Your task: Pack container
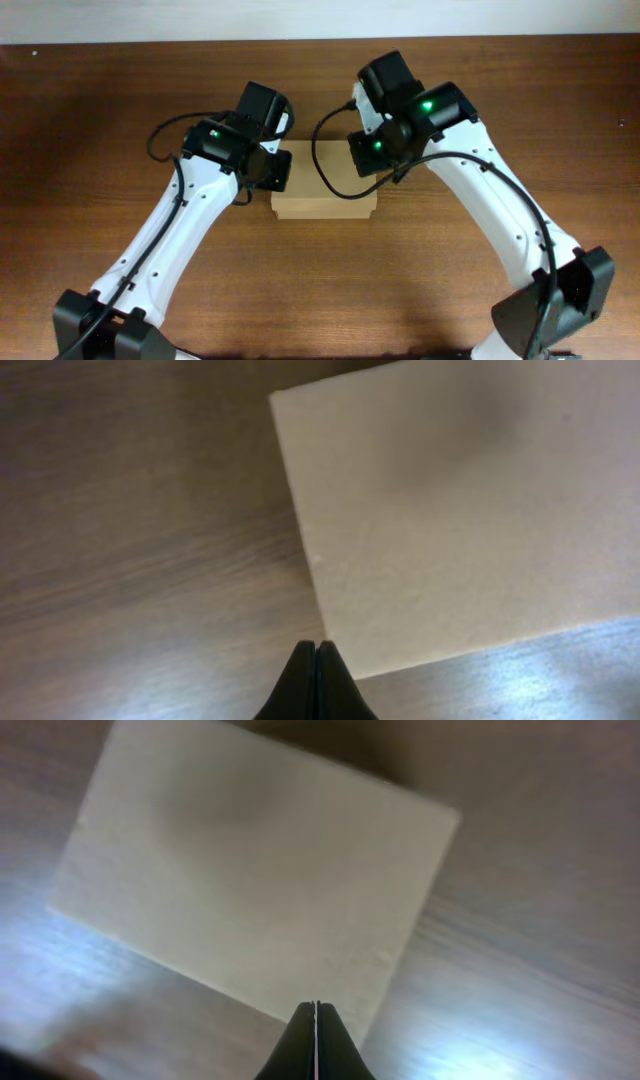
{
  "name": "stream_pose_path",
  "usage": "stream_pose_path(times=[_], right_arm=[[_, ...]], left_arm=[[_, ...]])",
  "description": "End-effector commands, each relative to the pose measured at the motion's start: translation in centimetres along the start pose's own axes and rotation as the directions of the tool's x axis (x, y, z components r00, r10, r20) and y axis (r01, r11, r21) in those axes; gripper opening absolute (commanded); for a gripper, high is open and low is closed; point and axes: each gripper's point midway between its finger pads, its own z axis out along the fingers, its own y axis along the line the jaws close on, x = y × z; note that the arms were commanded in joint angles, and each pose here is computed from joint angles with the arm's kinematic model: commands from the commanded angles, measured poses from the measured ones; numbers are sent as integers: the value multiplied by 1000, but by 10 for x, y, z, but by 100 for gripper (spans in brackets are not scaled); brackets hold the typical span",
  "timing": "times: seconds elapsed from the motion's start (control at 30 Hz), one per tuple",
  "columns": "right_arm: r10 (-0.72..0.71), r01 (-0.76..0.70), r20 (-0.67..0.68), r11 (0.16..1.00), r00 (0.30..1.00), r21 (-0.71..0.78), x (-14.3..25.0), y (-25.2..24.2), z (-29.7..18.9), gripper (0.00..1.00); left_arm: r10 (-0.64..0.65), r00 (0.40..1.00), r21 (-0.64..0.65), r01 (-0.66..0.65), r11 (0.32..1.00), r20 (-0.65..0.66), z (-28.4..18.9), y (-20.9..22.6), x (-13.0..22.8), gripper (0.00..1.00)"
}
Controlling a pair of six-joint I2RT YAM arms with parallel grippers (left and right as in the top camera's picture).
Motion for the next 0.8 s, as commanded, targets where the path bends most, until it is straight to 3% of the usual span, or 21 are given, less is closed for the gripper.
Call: stream_pose_path(times=[0.0,0.37,0.77], right_arm=[[27,-38,-82,991,996,-126,20,8,19,4],[74,-99,-196,988,978,-119,63,-2,65,4],[75,-97,-187,989,979,-109,67,-7,78,4]], left_arm=[[35,999,53,-34,998,-8,6,-9,1,2],[38,992,68,-30,997,-117,43,-13,14,1],[40,973,65,-26,998,-226,79,-14,29,2]])
